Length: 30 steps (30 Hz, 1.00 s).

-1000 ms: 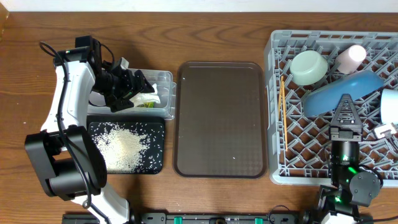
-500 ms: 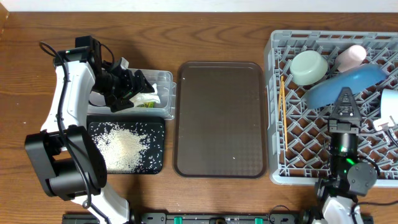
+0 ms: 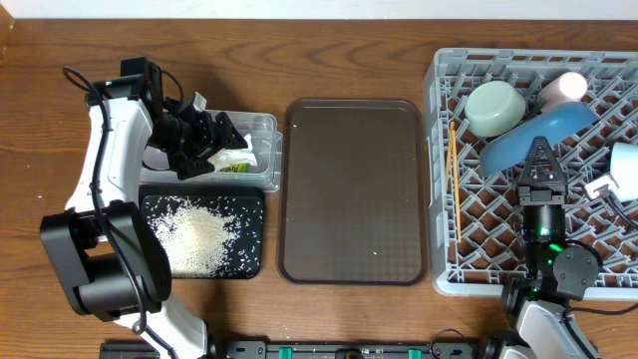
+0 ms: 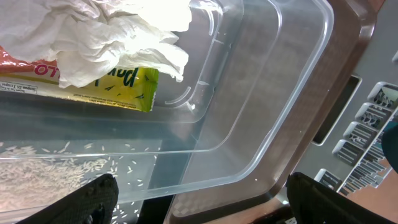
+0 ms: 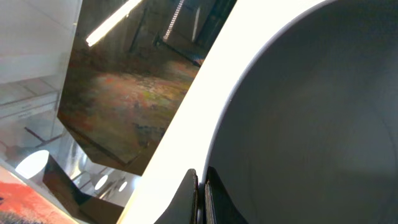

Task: Sort waste into correct bins and load items into the dishwasher rack

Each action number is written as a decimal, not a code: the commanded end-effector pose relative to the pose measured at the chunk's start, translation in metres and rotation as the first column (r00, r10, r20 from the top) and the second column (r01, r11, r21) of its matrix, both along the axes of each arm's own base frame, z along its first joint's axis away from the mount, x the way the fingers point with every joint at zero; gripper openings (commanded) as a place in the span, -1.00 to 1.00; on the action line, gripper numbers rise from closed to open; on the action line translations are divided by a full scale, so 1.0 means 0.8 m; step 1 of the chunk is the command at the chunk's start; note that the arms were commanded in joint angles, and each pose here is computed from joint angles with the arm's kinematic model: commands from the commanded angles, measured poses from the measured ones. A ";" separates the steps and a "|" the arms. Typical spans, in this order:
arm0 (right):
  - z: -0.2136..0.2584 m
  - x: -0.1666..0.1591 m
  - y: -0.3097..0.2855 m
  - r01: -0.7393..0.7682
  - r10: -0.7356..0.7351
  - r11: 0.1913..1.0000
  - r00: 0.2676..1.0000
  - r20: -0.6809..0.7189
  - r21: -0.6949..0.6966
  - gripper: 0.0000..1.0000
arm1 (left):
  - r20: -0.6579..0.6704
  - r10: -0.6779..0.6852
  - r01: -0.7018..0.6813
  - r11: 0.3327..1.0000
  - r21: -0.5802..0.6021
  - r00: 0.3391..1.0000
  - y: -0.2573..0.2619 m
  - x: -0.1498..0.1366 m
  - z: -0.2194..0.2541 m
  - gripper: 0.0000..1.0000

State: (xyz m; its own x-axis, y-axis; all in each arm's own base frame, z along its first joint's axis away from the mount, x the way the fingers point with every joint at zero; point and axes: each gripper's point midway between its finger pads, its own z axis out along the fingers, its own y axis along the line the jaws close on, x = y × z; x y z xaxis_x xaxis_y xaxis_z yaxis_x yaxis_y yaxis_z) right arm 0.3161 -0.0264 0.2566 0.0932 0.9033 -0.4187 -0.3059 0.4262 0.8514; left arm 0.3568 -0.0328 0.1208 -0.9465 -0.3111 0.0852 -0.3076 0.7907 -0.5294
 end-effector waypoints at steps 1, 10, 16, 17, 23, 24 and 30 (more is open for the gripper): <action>0.000 -0.003 0.004 -0.027 0.027 1.000 1.000 0.004 0.002 -0.98 | 0.015 0.013 -0.013 1.000 0.015 1.000 0.004 0.003 0.010 0.79; -0.032 -0.010 0.008 -0.060 0.066 0.994 0.996 -0.062 0.089 -0.98 | 0.015 0.013 -0.013 1.000 0.015 1.000 0.004 0.003 0.010 0.79; -0.035 -0.024 0.014 -0.079 0.083 0.992 0.996 -0.038 0.093 -0.98 | 0.015 0.013 -0.013 1.000 0.015 1.000 0.004 0.003 0.010 0.79; -0.030 -0.025 0.016 -0.086 0.088 0.992 0.996 -0.023 0.087 -0.98 | 0.015 0.013 -0.013 1.000 0.015 1.000 0.004 0.003 0.010 0.79; -0.019 -0.030 0.023 -0.124 0.124 0.988 0.992 0.010 0.095 -0.57 | 0.015 0.013 -0.013 1.000 0.015 1.000 0.004 0.003 0.010 0.79; -0.020 -0.030 0.025 -0.140 0.140 0.985 0.990 0.008 0.104 -0.52 | 0.015 0.013 -0.013 1.000 0.015 1.000 0.004 0.003 0.010 0.79; -0.022 -0.032 0.038 -0.218 0.221 0.961 0.975 -0.003 0.168 -0.17 | 0.015 0.013 -0.013 1.000 0.015 1.000 0.004 0.003 0.010 0.79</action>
State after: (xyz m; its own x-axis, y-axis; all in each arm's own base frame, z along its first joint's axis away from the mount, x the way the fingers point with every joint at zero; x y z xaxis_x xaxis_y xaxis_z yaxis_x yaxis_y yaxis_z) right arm 0.2931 -0.0025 0.2399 -0.0651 0.9533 -0.2950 -0.3536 0.2544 0.9001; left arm 0.3568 -0.0328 0.1208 -0.9465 -0.3111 0.0852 -0.3076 0.7907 -0.5294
